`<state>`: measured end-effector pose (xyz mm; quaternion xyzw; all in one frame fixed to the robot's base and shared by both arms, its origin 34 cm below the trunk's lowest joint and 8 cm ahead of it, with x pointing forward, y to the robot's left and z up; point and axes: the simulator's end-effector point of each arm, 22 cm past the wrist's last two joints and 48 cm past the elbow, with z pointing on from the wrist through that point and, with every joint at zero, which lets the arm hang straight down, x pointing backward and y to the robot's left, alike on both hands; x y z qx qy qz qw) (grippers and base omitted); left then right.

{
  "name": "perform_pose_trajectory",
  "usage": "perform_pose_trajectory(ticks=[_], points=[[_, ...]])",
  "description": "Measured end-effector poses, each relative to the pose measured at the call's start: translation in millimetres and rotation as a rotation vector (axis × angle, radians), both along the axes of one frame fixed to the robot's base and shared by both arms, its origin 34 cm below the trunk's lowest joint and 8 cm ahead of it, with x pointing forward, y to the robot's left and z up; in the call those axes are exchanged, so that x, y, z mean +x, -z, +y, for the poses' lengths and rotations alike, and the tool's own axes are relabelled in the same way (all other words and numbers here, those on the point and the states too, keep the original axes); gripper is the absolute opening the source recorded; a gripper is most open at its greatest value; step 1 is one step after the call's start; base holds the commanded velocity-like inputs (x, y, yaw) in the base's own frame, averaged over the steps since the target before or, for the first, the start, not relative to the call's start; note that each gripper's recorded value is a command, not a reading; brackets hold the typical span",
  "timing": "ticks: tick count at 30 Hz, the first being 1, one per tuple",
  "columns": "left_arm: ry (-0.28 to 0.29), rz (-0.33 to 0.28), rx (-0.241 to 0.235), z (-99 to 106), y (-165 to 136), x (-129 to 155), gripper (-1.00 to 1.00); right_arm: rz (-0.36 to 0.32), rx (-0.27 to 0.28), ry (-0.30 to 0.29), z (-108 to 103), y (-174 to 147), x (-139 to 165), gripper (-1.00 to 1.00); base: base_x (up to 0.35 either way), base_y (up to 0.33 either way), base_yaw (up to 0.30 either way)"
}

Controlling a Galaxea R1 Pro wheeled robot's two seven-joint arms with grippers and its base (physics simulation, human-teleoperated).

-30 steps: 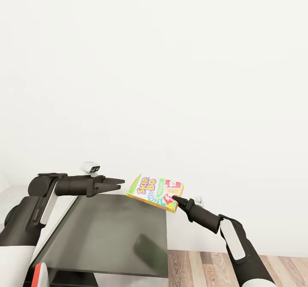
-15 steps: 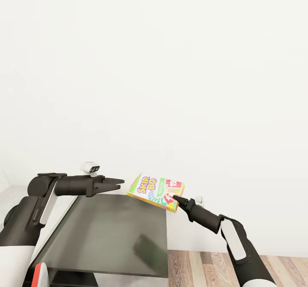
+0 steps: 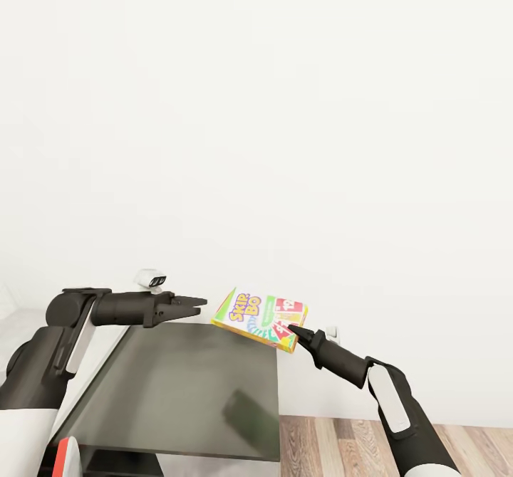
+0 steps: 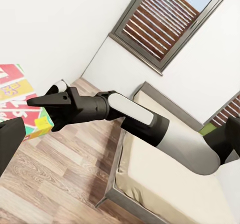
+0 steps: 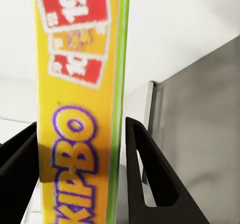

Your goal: Put all the toys in the child's room - the three board games (two on the bed and one on the table), the two jigsaw puzzles on the table, and the tennis ball on the table - inside the toy box on the table in the child's room.

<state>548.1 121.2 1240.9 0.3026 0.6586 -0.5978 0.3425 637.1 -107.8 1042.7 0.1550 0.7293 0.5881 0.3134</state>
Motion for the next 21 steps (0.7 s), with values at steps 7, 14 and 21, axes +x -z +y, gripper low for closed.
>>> perform_pose_trajectory(ticks=[7, 14, 21], points=[[0.000, -0.001, 0.000, 0.2, -0.2, -0.2, 1.00, -0.006, -0.002, 0.001, -0.8, -2.2, 0.5, -1.00, 0.000, 0.000, 0.047], [0.000, -0.003, -0.001, 0.2, -1.4, -0.8, 1.00, -0.010, -0.004, 0.001, -1.4, -3.4, 0.6, -1.00, 0.000, 0.000, 0.258], [0.000, -0.003, 0.000, 0.1, -1.3, -0.8, 1.00, -0.009, -0.006, 0.002, -1.3, -2.9, 0.6, -1.00, 0.000, 0.000, 0.284]])
